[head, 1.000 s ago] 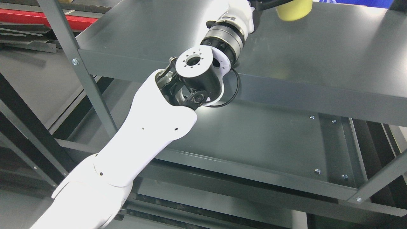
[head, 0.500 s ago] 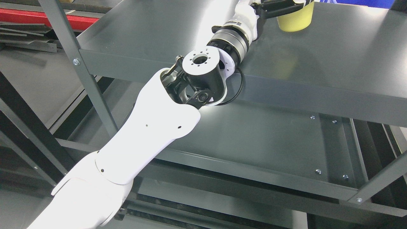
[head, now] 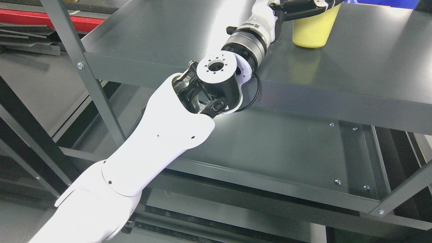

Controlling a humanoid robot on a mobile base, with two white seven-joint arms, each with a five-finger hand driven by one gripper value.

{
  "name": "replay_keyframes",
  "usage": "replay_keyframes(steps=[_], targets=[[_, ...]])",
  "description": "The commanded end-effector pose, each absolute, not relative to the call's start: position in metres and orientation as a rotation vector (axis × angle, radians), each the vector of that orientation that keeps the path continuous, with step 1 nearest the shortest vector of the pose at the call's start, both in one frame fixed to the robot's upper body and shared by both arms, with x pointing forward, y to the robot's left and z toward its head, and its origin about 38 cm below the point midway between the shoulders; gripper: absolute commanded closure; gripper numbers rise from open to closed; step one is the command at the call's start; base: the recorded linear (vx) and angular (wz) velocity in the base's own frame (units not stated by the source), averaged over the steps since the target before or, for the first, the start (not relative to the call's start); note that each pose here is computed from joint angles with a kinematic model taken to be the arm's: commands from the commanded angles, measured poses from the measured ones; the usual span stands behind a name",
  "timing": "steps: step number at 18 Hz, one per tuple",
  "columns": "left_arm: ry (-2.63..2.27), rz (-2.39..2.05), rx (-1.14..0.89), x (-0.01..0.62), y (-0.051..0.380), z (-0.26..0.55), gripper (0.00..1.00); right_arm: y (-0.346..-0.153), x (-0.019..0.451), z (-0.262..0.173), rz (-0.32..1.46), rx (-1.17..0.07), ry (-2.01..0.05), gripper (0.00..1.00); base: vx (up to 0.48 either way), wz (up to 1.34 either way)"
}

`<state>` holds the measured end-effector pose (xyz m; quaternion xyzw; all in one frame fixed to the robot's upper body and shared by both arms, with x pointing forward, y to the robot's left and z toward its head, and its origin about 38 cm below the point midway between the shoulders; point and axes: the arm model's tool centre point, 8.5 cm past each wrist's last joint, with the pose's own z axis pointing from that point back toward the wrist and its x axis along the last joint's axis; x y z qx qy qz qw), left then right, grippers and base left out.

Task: Place yellow IKEA cup on middle right shelf
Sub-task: 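Lower the cup onto the shelf surface and release it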

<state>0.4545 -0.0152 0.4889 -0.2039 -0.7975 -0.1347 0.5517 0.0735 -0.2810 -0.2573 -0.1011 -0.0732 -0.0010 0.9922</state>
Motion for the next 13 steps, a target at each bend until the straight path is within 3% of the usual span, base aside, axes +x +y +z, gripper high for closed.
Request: replay_keyframes(steps=[1, 13], targets=[[-1.957, -0.315, -0.484, 0.444, -0.006, 0.502, 0.02, -0.291, 0.064, -0.257, -0.008, -0.216, -0.132, 0.01, 0.0, 0.0], [-2.124, -0.158, -0.506, 0.44, 0.031, 0.523, 0.01, -0.291, 0.064, -0.257, -0.008, -0.216, -0.132, 0.01, -0.001, -0.01]])
